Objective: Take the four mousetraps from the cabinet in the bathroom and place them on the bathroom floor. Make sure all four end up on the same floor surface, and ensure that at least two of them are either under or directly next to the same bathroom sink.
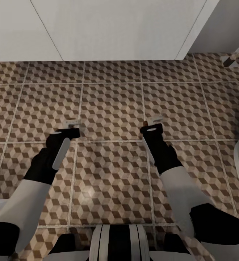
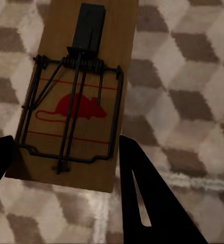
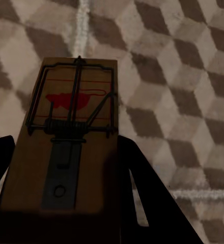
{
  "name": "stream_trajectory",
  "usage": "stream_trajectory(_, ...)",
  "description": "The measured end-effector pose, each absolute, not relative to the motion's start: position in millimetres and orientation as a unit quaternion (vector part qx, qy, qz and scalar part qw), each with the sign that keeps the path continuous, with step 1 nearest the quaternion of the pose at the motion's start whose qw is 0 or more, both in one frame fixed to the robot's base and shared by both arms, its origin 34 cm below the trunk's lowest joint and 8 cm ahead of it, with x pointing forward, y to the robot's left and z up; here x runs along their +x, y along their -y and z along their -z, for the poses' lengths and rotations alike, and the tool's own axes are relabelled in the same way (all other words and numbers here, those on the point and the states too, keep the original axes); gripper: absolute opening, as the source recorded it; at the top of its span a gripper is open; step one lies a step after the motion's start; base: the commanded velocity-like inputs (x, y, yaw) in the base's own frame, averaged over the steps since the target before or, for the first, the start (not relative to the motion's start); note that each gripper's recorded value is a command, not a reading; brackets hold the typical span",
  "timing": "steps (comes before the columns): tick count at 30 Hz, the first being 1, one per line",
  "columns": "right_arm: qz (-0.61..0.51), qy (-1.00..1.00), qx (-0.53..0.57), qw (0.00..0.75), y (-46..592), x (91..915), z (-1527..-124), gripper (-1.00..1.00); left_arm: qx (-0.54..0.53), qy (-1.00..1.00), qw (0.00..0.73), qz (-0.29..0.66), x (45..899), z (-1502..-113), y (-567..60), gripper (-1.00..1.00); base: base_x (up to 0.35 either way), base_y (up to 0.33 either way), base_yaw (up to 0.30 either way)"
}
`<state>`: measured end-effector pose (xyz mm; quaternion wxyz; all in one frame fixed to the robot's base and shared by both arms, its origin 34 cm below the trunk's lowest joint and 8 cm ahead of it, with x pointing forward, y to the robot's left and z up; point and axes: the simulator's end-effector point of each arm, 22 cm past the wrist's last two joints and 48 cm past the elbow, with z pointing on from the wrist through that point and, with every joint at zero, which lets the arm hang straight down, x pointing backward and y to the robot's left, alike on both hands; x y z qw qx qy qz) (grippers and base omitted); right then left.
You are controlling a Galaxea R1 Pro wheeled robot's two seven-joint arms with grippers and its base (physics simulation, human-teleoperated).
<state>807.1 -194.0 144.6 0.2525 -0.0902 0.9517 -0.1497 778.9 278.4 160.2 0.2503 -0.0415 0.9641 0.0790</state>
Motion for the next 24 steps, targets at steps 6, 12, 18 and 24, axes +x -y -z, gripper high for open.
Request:
stream_trajectory(6,0.146,-0.949,-0.093,0.265,190.4,823.5,-142.2,-1.0,-0.057,-0.964,0.241,-0.095,764.4,-132.0,-290.4,-1.0,0.0,0.0,0.0)
stream_trajectory(12,0.146,-0.945,-0.116,0.267,187.8,848.2,-121.8,-1.0,-0.057,-0.97,0.204,-0.118,747.7,-95.1,-304.2,-1.0,0.0,0.0,0.0)
stream_trajectory(18,0.146,-0.945,-0.121,0.265,188.6,853.3,-119.0,-1.0,-0.063,-0.967,0.212,-0.124,766.1,-91.3,-307.3,-1.0,0.0,0.0,0.0)
stream_trajectory(24,0.127,-0.941,-0.12,0.289,179.4,860.0,-119.6,-1.0,-0.072,-0.956,0.26,-0.116,791.8,-106.4,-304.2,-1.0,0.0,0.0,0.0)
